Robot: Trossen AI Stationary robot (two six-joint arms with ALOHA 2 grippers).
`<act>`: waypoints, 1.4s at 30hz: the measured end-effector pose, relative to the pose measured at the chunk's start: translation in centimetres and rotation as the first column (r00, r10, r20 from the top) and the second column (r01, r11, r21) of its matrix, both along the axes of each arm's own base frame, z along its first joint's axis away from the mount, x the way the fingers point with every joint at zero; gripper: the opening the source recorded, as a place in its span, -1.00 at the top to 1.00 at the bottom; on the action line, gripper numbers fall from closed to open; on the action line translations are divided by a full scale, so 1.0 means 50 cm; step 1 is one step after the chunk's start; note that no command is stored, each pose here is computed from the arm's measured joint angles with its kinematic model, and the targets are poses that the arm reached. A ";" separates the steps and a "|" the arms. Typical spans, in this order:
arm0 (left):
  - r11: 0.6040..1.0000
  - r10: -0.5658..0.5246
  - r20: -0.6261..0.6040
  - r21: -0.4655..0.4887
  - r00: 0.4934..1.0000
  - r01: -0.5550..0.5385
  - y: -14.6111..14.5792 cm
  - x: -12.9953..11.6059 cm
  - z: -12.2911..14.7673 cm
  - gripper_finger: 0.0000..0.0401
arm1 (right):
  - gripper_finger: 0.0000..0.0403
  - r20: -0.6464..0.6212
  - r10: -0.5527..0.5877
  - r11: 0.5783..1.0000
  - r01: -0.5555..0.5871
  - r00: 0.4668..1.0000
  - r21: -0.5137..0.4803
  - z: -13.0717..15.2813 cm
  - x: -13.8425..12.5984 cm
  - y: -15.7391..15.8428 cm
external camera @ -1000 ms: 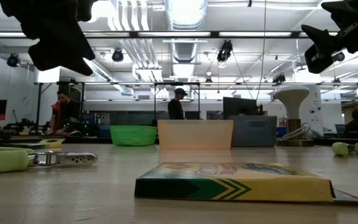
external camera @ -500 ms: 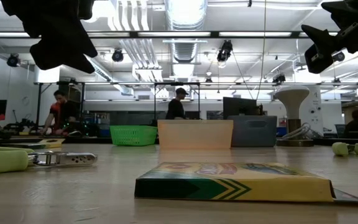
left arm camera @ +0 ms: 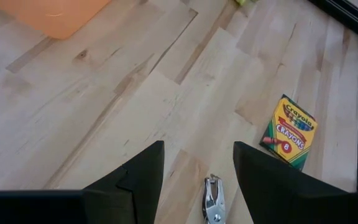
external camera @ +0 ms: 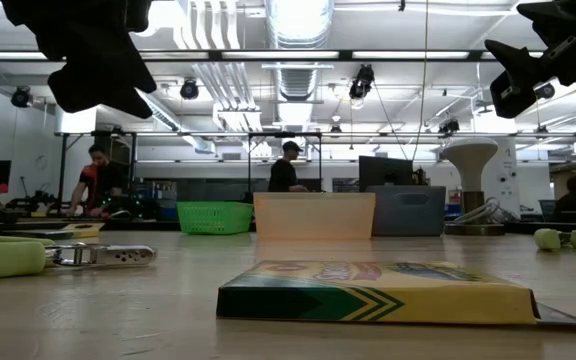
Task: Pick & Place School Supplies
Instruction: Put the light green hole puncher into the orange bin
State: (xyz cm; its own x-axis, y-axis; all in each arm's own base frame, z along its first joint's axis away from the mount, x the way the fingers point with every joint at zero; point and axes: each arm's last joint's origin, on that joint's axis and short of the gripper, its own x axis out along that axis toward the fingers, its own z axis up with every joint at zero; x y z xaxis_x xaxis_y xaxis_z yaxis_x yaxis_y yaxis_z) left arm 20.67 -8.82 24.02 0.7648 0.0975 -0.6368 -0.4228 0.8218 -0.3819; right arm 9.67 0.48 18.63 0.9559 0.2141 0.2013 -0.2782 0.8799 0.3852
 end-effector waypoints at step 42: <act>1.000 0.000 -0.007 0.016 1.000 0.000 0.001 -0.001 -0.002 0.02 | 0.00 0.000 0.000 1.000 0.000 1.000 0.000 0.000 0.000 0.000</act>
State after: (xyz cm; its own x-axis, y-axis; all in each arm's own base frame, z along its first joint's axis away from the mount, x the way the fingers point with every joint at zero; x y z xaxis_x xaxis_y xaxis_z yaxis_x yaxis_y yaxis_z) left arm 20.62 -8.77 23.94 0.7604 0.1078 -0.6405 -0.4253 0.8280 -0.3655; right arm 9.67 0.48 18.63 0.9559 0.2142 0.2010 -0.2782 0.8799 0.3852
